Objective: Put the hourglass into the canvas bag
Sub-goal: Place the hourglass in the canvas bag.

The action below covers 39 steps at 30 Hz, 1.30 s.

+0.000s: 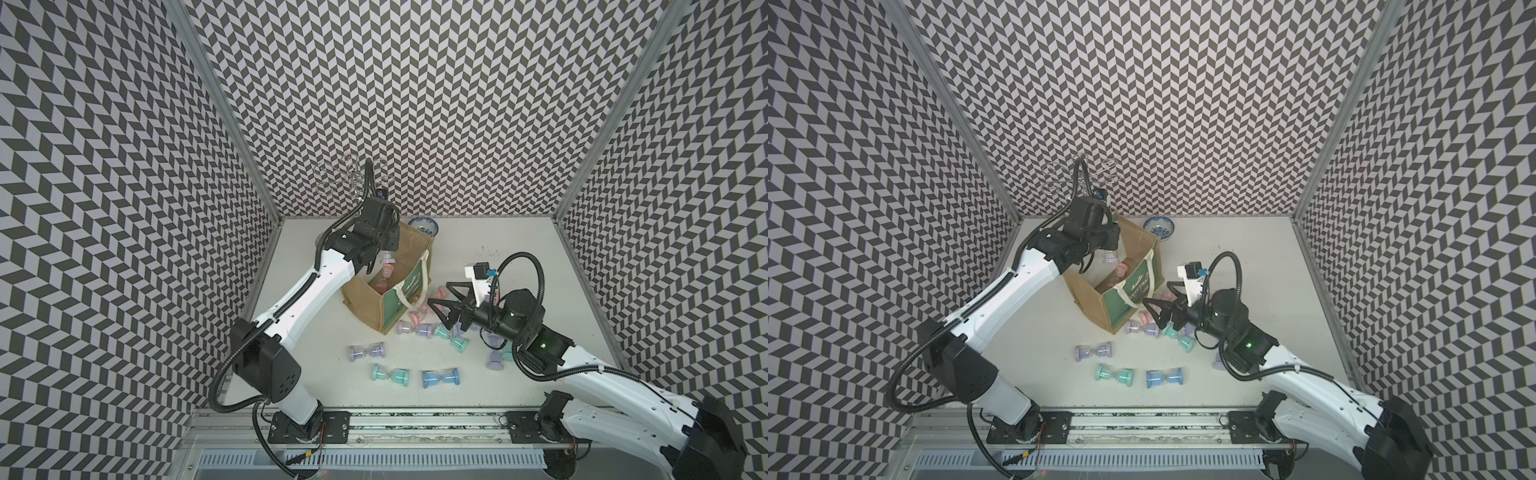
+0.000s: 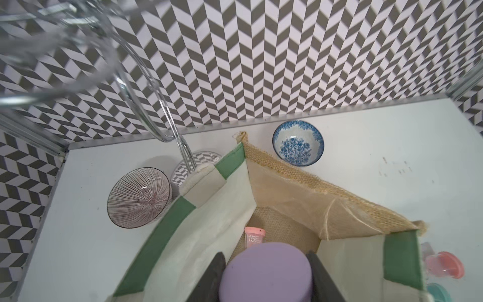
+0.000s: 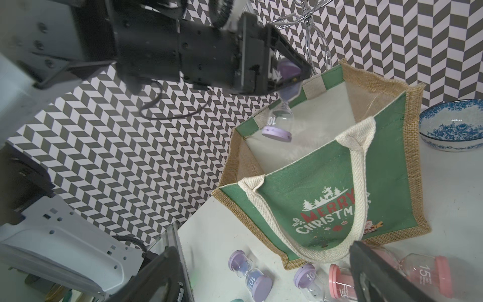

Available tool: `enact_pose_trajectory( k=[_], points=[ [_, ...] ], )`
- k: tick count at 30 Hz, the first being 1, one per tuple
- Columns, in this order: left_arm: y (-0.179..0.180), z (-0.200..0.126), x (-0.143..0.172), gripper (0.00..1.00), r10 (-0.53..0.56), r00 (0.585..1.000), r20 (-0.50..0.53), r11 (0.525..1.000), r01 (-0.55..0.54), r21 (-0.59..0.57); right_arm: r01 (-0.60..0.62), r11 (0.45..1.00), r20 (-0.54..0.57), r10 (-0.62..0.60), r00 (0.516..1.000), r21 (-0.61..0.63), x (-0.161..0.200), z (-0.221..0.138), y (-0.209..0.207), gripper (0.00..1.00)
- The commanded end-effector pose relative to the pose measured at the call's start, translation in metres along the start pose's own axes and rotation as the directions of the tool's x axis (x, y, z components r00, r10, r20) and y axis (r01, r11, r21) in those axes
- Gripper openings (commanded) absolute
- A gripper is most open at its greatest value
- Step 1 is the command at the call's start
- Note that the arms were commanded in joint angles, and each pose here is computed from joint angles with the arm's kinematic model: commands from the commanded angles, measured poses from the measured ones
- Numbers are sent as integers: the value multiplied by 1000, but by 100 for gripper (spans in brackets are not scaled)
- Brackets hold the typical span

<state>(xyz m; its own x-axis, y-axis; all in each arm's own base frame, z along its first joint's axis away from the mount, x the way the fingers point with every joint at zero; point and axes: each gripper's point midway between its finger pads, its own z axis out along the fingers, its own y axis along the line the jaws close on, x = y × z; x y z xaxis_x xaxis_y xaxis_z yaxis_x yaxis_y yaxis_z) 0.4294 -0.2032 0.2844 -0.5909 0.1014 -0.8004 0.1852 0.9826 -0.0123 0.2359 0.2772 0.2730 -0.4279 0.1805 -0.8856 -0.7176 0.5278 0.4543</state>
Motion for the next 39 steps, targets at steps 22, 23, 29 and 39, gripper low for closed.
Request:
enact_pose_trajectory(
  k=[22, 23, 29, 39],
  points=[
    [4, 106, 85, 31, 61, 975, -215, 998, -64, -8, 21, 999, 53, -24, 998, 49, -15, 2, -8, 99],
    [5, 110, 89, 31, 54, 973, -224, 998, -58, -12, 18, 998, 54, -21, 998, 53, -14, 2, -8, 99],
    [9, 120, 102, 35, 37, 968, -247, 999, -44, -25, 17, 998, 49, -20, 999, 61, -13, 3, -10, 99],
    [10, 113, 100, 51, 10, 973, -232, 1000, -11, -3, 15, 998, 52, -19, 998, 68, -15, 3, -11, 99]
  ],
)
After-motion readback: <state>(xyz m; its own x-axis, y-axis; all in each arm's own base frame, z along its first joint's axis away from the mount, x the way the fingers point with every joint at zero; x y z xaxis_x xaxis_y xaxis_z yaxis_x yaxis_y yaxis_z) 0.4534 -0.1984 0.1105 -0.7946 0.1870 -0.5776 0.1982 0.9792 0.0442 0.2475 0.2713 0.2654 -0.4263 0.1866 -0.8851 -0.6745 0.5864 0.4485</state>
